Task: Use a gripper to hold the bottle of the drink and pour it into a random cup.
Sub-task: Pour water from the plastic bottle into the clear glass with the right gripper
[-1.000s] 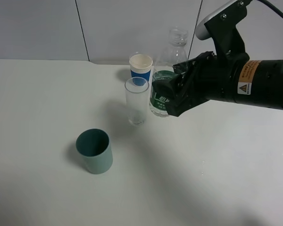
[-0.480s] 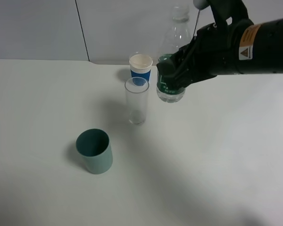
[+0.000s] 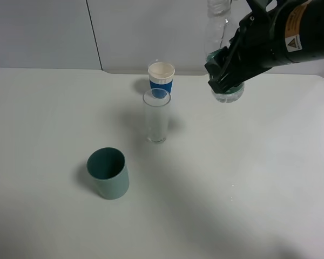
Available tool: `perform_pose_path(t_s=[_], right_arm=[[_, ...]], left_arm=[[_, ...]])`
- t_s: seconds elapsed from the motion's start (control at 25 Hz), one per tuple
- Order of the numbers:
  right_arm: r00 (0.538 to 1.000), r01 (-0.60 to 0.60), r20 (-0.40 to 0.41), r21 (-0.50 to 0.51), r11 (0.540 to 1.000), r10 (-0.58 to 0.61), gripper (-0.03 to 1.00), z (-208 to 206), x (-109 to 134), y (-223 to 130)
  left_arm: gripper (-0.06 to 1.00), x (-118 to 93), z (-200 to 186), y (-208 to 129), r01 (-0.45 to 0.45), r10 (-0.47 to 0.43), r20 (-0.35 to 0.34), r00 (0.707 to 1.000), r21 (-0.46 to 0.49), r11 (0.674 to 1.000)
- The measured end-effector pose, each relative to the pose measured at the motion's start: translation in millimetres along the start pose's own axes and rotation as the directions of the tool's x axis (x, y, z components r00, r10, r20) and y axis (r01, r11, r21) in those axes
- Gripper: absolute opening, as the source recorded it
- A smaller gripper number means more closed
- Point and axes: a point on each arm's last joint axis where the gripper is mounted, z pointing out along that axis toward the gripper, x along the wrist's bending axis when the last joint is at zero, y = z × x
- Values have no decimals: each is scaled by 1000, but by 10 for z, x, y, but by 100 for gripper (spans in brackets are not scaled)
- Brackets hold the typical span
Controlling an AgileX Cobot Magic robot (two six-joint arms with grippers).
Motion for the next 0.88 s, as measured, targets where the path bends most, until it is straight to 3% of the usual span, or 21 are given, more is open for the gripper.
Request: perform_pose_path(t_s=[0.32, 0.88], right_arm=[[995, 46, 81, 74, 996, -52, 57, 260, -8, -88], [986, 125, 90, 176, 976, -142, 57, 694, 96, -264]], left_arm=[[98, 0, 0, 0, 0, 0, 0, 1000, 0, 1000], [98, -1, 0, 0, 0, 0, 1, 1000, 0, 1000]])
